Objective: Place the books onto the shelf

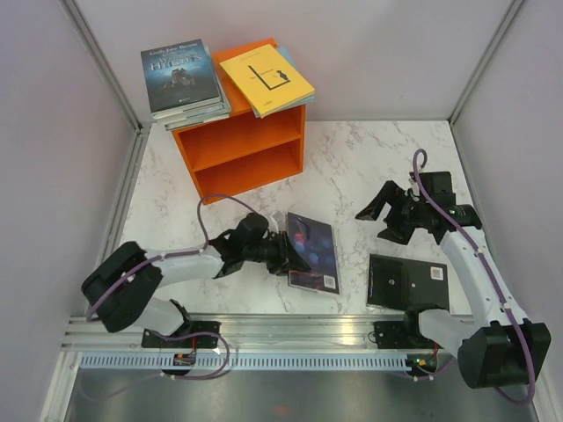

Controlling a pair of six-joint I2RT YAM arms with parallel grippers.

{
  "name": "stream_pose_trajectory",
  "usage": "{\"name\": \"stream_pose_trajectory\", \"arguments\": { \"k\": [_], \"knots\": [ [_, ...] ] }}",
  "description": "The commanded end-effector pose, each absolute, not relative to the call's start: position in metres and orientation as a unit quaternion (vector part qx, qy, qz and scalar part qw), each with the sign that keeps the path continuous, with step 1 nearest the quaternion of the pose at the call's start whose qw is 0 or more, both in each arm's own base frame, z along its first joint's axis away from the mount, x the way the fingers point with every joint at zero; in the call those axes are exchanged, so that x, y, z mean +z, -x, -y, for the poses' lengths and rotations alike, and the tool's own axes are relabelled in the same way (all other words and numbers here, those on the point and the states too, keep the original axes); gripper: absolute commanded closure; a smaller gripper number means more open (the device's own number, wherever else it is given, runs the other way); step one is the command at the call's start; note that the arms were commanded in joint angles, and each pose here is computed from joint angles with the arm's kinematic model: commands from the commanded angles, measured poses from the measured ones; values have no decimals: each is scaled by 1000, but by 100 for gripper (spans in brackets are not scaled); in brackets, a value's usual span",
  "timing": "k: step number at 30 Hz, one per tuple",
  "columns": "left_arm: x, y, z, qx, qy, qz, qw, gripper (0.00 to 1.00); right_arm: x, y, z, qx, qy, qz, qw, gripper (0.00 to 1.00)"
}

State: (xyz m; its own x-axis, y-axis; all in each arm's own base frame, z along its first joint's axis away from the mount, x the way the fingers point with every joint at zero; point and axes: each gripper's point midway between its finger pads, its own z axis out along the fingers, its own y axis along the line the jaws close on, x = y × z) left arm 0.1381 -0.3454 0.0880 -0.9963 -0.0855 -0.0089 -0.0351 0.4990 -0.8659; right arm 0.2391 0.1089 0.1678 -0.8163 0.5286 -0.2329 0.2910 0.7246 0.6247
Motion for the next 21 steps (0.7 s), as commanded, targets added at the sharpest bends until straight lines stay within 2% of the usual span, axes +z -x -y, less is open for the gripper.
{"name": "stream_pose_trajectory", "arguments": {
  "k": [1,7,16,21],
  "knots": [
    [156,-172,335,-545,30,-829,121,98,198,-246,-156,408,-178,-874,195,4],
    [236,-210,316,-590,65,-779,199,98,203,-232,-221,469,-130,-858,161,2],
    [291,-229,294,-632,108,-728,241,98,205,-242,-228,467,-141,-856,171,2],
    [302,-232,283,-654,149,-701,242,98,219,-244,-235,497,-141,-839,173,2]
  ]
}}
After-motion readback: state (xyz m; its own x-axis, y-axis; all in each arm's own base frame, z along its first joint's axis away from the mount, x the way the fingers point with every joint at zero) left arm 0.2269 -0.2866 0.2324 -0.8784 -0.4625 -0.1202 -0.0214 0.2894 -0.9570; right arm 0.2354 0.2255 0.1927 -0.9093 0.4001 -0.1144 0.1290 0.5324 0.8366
